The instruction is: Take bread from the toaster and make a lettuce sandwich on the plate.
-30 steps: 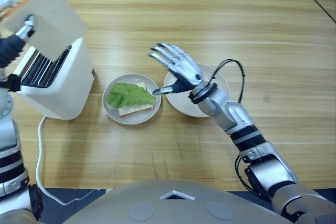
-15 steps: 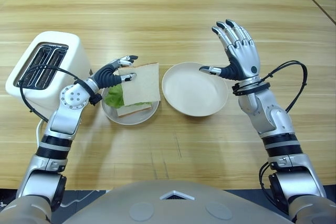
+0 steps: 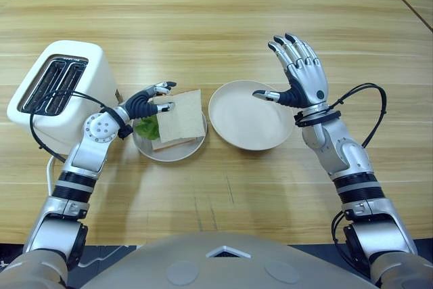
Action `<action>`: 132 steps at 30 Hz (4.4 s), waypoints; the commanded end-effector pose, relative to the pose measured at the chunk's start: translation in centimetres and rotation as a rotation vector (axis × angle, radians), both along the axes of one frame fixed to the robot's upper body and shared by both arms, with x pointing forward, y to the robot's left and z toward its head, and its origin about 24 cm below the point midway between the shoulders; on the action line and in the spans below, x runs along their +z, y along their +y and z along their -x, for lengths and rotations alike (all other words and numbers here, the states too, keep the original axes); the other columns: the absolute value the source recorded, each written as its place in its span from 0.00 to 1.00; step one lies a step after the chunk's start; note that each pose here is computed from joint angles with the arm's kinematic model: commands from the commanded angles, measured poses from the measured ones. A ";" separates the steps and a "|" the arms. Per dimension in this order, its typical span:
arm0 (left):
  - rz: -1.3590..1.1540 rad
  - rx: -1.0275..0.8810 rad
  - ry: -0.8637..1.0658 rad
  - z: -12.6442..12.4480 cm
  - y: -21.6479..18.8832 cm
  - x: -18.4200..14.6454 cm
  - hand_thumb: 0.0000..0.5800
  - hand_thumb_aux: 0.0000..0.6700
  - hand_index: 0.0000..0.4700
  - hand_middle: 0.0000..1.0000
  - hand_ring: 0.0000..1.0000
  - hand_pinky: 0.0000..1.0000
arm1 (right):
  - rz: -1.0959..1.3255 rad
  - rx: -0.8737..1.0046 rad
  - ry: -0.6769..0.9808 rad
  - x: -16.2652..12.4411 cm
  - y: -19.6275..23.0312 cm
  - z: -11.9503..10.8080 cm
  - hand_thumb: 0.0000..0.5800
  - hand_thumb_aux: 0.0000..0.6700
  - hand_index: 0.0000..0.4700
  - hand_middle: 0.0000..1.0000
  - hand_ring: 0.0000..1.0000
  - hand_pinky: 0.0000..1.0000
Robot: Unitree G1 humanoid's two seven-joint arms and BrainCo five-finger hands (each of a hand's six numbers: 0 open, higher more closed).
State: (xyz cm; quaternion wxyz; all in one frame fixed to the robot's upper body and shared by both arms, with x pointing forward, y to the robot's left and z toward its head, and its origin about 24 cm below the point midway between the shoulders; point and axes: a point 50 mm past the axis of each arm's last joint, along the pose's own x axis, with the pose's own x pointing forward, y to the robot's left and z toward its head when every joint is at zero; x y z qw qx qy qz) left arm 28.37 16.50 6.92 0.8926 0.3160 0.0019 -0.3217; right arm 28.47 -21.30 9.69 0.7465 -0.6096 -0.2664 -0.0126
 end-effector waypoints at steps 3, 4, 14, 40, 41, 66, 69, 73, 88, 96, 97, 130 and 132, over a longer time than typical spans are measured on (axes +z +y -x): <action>0.004 0.042 -0.085 0.6 0.8 2.0 1.00 1.00 1.00 0.00 0.00 0.00 | -0.001 0.005 0.011 -0.2 0.0 0.0 0.00 0.00 0.00 0.00 0.00 0.00; 0.002 0.047 -0.091 0.7 0.9 2.2 1.00 1.00 1.00 0.00 0.00 0.00 | -0.001 0.006 0.011 -0.2 0.1 0.0 0.00 0.00 0.00 0.00 0.00 0.00; -0.009 0.087 -0.093 1.4 2.2 2.8 1.00 1.00 1.00 0.00 0.00 0.00 | -0.009 0.007 0.015 -0.5 0.3 0.1 0.00 0.00 0.00 0.00 0.00 0.00; -0.148 0.101 -0.033 1.2 2.1 -1.0 0.00 0.00 0.00 0.00 0.00 0.00 | -0.012 0.051 0.041 -1.1 1.0 0.4 0.00 0.00 0.00 0.00 0.00 0.00; -0.152 0.102 -0.042 1.1 2.0 -1.0 0.00 0.00 0.00 0.00 0.00 0.00 | -0.013 0.054 0.042 -1.1 1.1 0.4 0.00 0.00 0.00 0.00 0.00 0.00; 0.205 -0.254 -0.457 11.9 -1.9 9.0 1.00 1.00 1.00 1.00 1.00 1.00 | -0.214 0.563 0.377 -2.4 9.2 6.6 1.00 1.00 1.00 1.00 1.00 1.00; 0.178 -0.294 -0.127 14.2 -0.4 5.4 1.00 1.00 1.00 1.00 1.00 1.00 | -0.266 0.718 0.625 -2.7 10.4 9.6 1.00 1.00 1.00 1.00 1.00 1.00; 0.112 -0.323 0.198 16.3 1.3 1.4 1.00 1.00 1.00 1.00 1.00 1.00 | -0.212 0.839 0.959 -4.1 10.5 12.6 1.00 1.00 1.00 1.00 1.00 1.00; -0.060 -0.252 0.410 14.0 1.2 -7.3 1.00 1.00 1.00 1.00 1.00 1.00 | 0.051 0.830 1.148 -9.3 10.9 11.7 1.00 1.00 1.00 1.00 1.00 1.00; -0.145 -0.257 0.324 11.7 -0.8 -8.9 1.00 1.00 1.00 1.00 1.00 1.00 | 0.138 0.800 0.902 -10.5 13.4 10.0 1.00 1.00 1.00 1.00 1.00 1.00; -0.158 -0.252 0.308 11.3 -0.9 -9.0 1.00 1.00 1.00 1.00 1.00 1.00 | 0.135 0.795 0.878 -10.7 13.8 9.8 1.00 1.00 1.00 1.00 1.00 1.00; 0.099 0.042 -0.245 2.2 -6.2 -5.7 0.00 0.00 0.00 0.95 0.95 0.95 | 0.066 0.361 0.612 -12.4 15.1 0.3 1.00 1.00 1.00 1.00 1.00 1.00; 0.170 0.040 -0.278 3.5 -6.5 -4.9 0.00 0.00 0.00 0.00 0.00 0.00 | 0.072 0.363 0.629 -12.8 14.4 1.0 0.12 0.06 0.06 0.71 0.71 0.71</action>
